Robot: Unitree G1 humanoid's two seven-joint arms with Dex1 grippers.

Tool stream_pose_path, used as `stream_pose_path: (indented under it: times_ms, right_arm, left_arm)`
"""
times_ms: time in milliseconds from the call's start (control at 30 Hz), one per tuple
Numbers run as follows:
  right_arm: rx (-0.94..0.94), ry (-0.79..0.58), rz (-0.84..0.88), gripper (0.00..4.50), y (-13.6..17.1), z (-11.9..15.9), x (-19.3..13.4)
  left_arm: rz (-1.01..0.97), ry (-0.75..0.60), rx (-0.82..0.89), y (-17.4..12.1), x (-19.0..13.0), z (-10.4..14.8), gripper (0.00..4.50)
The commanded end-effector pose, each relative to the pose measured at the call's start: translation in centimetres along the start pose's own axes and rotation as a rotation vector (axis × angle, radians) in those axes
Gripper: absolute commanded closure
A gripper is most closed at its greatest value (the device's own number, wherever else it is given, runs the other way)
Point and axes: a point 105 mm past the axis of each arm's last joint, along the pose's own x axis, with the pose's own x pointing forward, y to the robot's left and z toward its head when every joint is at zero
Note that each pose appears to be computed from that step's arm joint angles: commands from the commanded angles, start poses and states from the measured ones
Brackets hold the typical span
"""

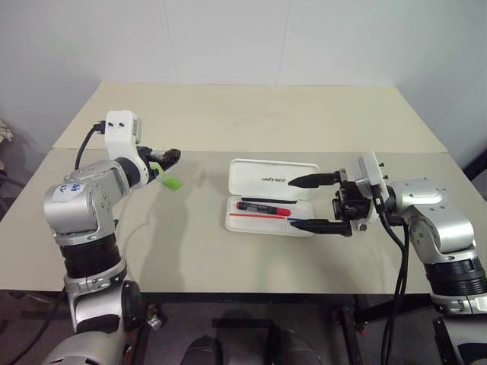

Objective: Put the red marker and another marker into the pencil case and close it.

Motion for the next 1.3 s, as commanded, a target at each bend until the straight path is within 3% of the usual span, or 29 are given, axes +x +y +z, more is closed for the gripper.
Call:
stream_pose_path:
  times_ms: [33,433,667,1033,1300]
  right_arm:
    - [-0.027,-0.011,0.017,0.0,-0.1,0.7,0.2]
    - [-0.098,0.066,0.049,0.0,-2.2,1.5,-1.3]
    - [-0.161,0.049,0.01,0.0,-5.9,4.9,-2.4]
    - [-0.158,0.044,0.067,0.0,-5.3,3.8,-1.1]
    - [-0.14,0.024,0.058,0.0,-4.5,3.7,-1.1]
  left_arm:
    - [0.124,0.011,-0.051,0.8,0.5,0.5,0.48]
    - [0.282,0.036,-0.344,-0.8,3.5,0.9,0.48]
    - [0.359,0.098,-0.51,-1.4,4.9,0.2,0.48]
    - [0.685,0.259,-0.426,1.5,3.2,-1.8,0.48]
    - [0.715,0.299,-0.431,2.3,3.8,-2.6,0.48]
